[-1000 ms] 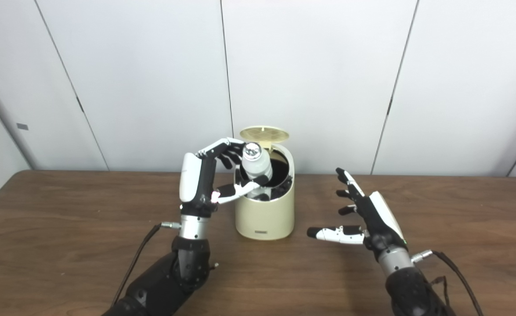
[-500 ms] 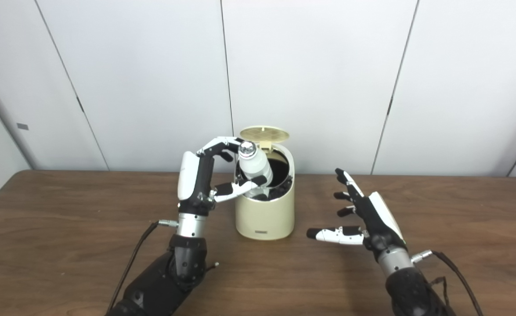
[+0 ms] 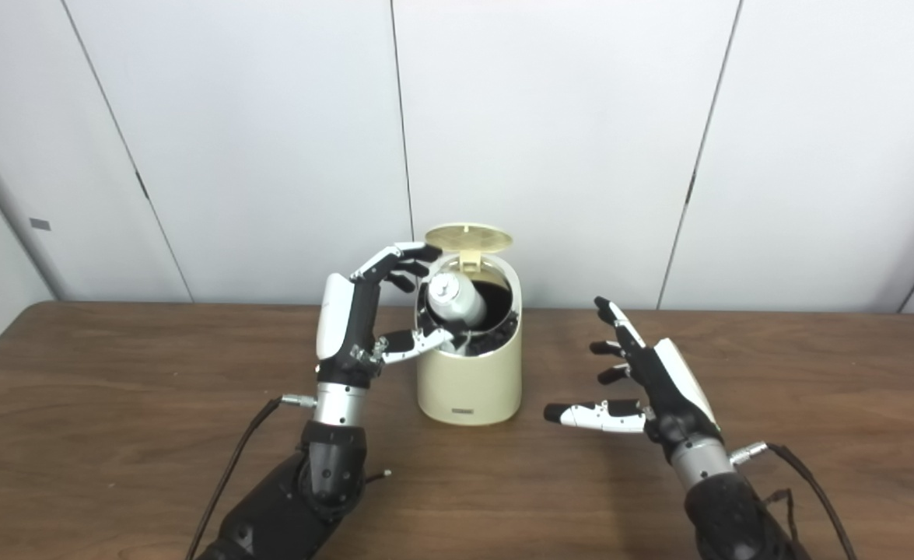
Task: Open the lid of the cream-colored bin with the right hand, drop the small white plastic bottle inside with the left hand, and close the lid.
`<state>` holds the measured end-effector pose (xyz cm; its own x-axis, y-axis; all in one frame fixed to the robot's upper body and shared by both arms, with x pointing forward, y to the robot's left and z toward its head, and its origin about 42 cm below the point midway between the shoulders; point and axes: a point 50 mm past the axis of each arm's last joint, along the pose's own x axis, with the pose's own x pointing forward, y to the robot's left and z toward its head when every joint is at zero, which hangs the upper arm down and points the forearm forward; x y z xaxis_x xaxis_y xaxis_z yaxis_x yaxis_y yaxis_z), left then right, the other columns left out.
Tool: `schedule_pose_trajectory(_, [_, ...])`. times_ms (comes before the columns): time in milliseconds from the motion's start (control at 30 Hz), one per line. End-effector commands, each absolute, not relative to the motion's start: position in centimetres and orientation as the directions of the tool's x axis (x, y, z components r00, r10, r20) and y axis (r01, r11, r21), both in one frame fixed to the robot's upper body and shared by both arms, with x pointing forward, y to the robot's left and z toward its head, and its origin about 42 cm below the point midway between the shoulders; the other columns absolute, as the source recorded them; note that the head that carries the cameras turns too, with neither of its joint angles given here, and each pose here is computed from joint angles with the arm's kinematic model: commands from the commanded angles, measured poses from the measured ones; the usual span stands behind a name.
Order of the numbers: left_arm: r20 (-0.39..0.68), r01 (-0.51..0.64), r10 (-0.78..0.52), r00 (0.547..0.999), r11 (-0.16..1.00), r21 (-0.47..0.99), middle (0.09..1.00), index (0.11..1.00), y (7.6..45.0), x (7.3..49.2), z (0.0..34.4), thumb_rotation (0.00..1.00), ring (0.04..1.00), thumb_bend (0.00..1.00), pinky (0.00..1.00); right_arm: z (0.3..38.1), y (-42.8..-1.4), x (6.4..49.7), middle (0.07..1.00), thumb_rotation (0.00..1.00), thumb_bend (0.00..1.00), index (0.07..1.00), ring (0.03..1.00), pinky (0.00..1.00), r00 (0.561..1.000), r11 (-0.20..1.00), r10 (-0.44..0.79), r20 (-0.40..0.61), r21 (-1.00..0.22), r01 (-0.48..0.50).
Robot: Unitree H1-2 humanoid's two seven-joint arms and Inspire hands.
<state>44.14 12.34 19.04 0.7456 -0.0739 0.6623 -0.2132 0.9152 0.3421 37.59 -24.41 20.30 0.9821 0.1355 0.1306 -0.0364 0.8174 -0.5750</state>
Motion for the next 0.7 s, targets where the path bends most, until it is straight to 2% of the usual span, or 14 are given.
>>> schedule_pose_trajectory(0, [0.712,-0.203,-0.08,0.697,0.931,0.303,0.716,0.735,11.69,44.77,21.54,0.03,0.64,0.89,0.53,22.65,-24.38,38.03,0.955,0.27,0.85,0.964,0.812,0.64,0.966,0.813,0.151,0.21,-0.583,-0.001])
schedule_pose_trajectory(467, [0.716,-0.209,-0.084,0.693,0.927,0.311,0.716,0.739,11.78,44.73,21.7,0.05,0.636,0.88,0.53,22.63,-24.31,38.1,0.952,0.28,0.86,0.961,0.802,0.62,0.966,0.81,0.148,0.21,-0.586,0.004])
schedule_pose_trajectory(667, [0.74,-0.208,-0.09,0.666,0.931,0.3,0.632,0.636,12.08,43.97,22.11,0.02,0.551,0.76,0.42,22.62,-24.32,38.03,0.958,0.27,0.85,0.965,0.82,0.64,0.963,0.818,0.155,0.219,-0.576,-0.001])
